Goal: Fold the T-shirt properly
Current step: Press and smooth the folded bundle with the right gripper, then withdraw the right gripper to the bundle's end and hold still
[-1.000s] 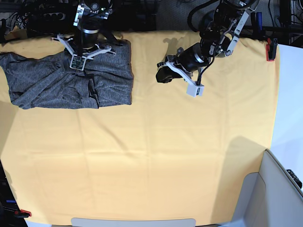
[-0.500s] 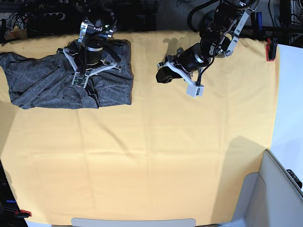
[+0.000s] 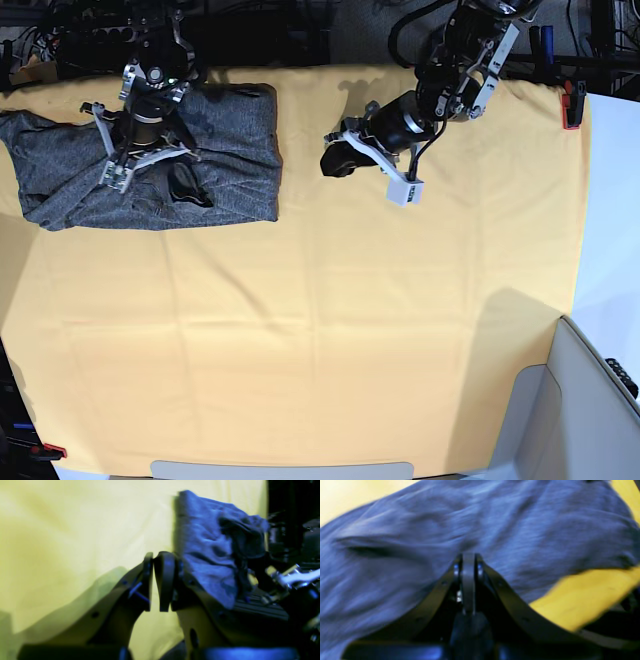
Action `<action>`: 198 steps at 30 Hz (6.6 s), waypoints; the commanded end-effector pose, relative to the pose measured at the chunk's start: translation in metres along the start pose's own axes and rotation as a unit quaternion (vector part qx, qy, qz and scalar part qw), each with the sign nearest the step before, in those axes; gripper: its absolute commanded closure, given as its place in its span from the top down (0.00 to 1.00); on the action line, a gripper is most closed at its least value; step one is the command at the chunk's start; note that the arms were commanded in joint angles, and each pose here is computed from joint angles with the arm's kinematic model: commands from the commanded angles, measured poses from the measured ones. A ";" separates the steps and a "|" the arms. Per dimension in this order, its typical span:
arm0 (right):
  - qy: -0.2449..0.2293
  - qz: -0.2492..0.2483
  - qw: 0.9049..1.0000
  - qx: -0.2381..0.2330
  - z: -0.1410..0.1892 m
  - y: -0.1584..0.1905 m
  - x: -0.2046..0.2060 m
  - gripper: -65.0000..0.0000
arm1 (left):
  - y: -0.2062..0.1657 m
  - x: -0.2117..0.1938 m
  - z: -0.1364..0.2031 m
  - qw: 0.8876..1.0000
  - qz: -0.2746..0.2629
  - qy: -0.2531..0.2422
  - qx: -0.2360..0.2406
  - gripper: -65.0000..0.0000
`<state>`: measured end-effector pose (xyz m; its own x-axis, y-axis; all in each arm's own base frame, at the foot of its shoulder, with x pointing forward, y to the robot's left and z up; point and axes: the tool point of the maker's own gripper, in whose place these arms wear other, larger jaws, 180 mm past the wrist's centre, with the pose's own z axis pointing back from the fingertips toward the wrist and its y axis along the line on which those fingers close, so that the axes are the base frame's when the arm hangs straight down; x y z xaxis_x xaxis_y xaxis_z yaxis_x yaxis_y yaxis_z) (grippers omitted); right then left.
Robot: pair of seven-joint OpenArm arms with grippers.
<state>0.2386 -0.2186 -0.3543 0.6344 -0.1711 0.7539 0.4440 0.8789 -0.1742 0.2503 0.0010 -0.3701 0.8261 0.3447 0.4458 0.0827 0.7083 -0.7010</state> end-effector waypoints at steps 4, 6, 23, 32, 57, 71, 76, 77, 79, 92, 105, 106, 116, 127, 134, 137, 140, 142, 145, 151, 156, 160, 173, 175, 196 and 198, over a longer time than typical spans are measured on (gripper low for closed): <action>-0.065 -0.036 0.997 -0.034 0.006 -0.027 0.044 0.00 | -0.005 0.008 0.002 1.000 -0.007 -0.012 -0.010 0.07; -0.070 -0.041 0.996 -0.040 0.005 -0.031 0.048 0.00 | -0.005 0.007 0.002 1.000 -0.006 -0.011 -0.010 0.07; -0.066 0.035 0.987 0.143 0.046 0.098 0.030 0.00 | -0.001 0.009 -0.002 0.998 -0.047 -0.024 0.016 0.07; -0.037 0.062 0.990 0.122 0.024 0.097 0.011 0.00 | 0.000 0.009 -0.002 0.998 -0.052 -0.024 0.020 0.07; -0.030 0.040 0.999 -0.004 -0.029 0.010 0.043 0.00 | 0.016 -0.001 -0.006 0.998 -0.043 -0.008 0.037 0.07; -0.090 -0.025 0.995 -0.027 -0.014 -0.020 0.092 0.00 | 0.016 0.000 -0.006 0.998 -0.044 -0.009 0.036 0.07; -0.107 -0.039 0.993 -0.034 0.000 -0.034 0.098 0.00 | 0.016 0.000 -0.006 0.998 -0.044 -0.009 0.036 0.07; -0.106 -0.047 0.992 -0.046 -0.002 -0.044 0.098 0.00 | 0.016 0.000 -0.006 0.998 -0.044 -0.009 0.036 0.07; -0.091 -0.074 0.992 -0.043 -0.006 -0.058 0.096 0.00 | 0.017 -0.001 -0.006 0.998 -0.044 -0.008 0.038 0.07; -0.006 -0.129 0.982 0.137 -0.044 -0.158 0.089 0.00 | 0.028 -0.014 -0.009 0.998 -0.036 0.028 0.051 0.10; 0.065 -0.183 0.971 0.138 -0.077 -0.225 0.038 0.46 | 0.042 -0.021 -0.011 0.997 -0.028 0.038 0.067 0.11; 0.064 -0.188 0.970 0.143 -0.077 -0.226 0.040 0.46 | 0.043 -0.021 -0.012 0.997 -0.027 0.039 0.068 0.11; 0.053 -0.172 0.968 0.174 -0.094 -0.221 0.084 0.47 | 0.043 -0.022 -0.015 0.995 -0.046 0.035 0.079 0.11; 0.112 -0.169 0.951 0.233 -0.120 -0.178 0.055 0.47 | 0.045 -0.020 -0.014 0.995 -0.045 0.033 0.080 0.11; 0.118 -0.168 0.951 0.231 -0.119 -0.179 0.049 0.47 | 0.045 -0.020 -0.014 0.995 -0.045 0.032 0.081 0.11; 0.126 -0.167 0.952 0.225 -0.117 -0.183 0.040 0.47 | 0.045 -0.019 -0.014 0.995 -0.045 0.032 0.080 0.11; 0.125 -0.167 0.953 0.221 -0.117 -0.187 0.039 0.46 | 0.045 -0.019 -0.014 0.995 -0.045 0.031 0.080 0.11; 0.117 -0.178 0.953 0.215 -0.115 -0.194 0.041 0.46 | 0.044 -0.019 -0.015 0.995 -0.045 0.031 0.080 0.11; 0.105 -0.195 0.952 0.210 -0.114 -0.201 0.044 0.46 | 0.044 -0.019 -0.015 0.995 -0.045 0.031 0.080 0.11; 0.074 -0.201 0.956 0.199 -0.117 -0.209 0.057 0.46 | 0.044 -0.019 -0.015 0.995 -0.045 0.031 0.079 0.11; 0.068 -0.203 0.957 0.197 -0.118 -0.210 0.058 0.46 | 0.044 -0.019 -0.015 0.995 -0.045 0.031 0.079 0.11; 0.062 -0.204 0.957 0.196 -0.118 -0.211 0.061 0.46 | 0.043 -0.020 -0.015 0.995 -0.045 0.032 0.079 0.11; 0.025 -0.225 0.954 0.197 -0.116 -0.216 0.082 0.46 | 0.044 -0.019 -0.015 0.995 -0.045 0.031 0.079 0.11; 0.020 -0.226 0.955 0.193 -0.114 -0.221 0.085 0.46 | 0.044 -0.019 -0.015 0.995 -0.045 0.031 0.079 0.11; 0.100 -0.196 0.962 0.162 -0.122 -0.206 0.025 0.46 | 0.044 -0.019 -0.014 0.995 -0.046 0.031 0.080 0.11; 0.104 -0.194 0.962 0.162 -0.121 -0.206 0.022 0.46 | 0.044 -0.019 -0.014 0.995 -0.046 0.031 0.080 0.11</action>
<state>0.2455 -0.4575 -0.3749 0.5428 -0.5818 0.6057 0.4712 0.8080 0.3537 0.2460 0.0120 -0.4156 0.8491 0.2483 0.4663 0.0808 0.8112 -0.5791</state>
